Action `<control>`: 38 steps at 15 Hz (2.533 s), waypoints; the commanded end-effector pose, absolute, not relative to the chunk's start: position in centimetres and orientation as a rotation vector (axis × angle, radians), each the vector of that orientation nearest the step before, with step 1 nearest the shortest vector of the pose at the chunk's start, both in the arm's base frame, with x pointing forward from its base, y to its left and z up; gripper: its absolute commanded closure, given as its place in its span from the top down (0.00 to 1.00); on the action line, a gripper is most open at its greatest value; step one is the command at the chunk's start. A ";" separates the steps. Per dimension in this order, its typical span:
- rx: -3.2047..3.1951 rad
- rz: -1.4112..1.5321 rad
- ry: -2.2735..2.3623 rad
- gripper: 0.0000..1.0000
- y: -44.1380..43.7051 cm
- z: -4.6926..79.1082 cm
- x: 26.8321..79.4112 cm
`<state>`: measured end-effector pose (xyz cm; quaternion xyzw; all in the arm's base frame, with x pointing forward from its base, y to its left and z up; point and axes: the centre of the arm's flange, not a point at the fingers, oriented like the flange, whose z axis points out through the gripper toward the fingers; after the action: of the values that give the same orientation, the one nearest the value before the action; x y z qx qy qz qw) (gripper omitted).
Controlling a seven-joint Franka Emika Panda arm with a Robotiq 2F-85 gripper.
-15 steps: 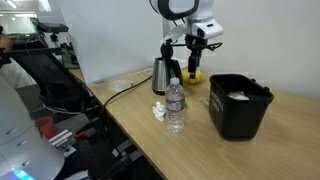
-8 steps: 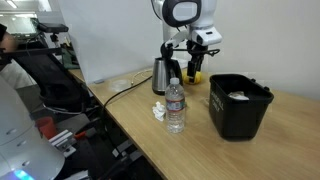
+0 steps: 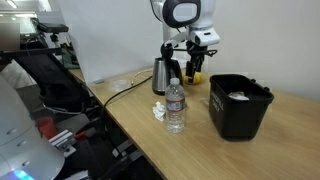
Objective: Get the sellotape near the black bin and place it near the black cable
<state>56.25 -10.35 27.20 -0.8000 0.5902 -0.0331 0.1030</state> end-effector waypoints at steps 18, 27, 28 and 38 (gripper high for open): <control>-2.183 -0.177 2.151 1.00 -10.1 19.9 60.8; -2.242 -0.179 2.163 1.00 -10.9 15.7 60.8; -2.243 -0.185 2.162 0.95 -11.0 15.6 60.8; -2.235 -0.192 2.163 0.20 -11.4 16.1 61.0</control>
<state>60.87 -11.22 16.06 -0.7158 0.6961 -0.0532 0.0126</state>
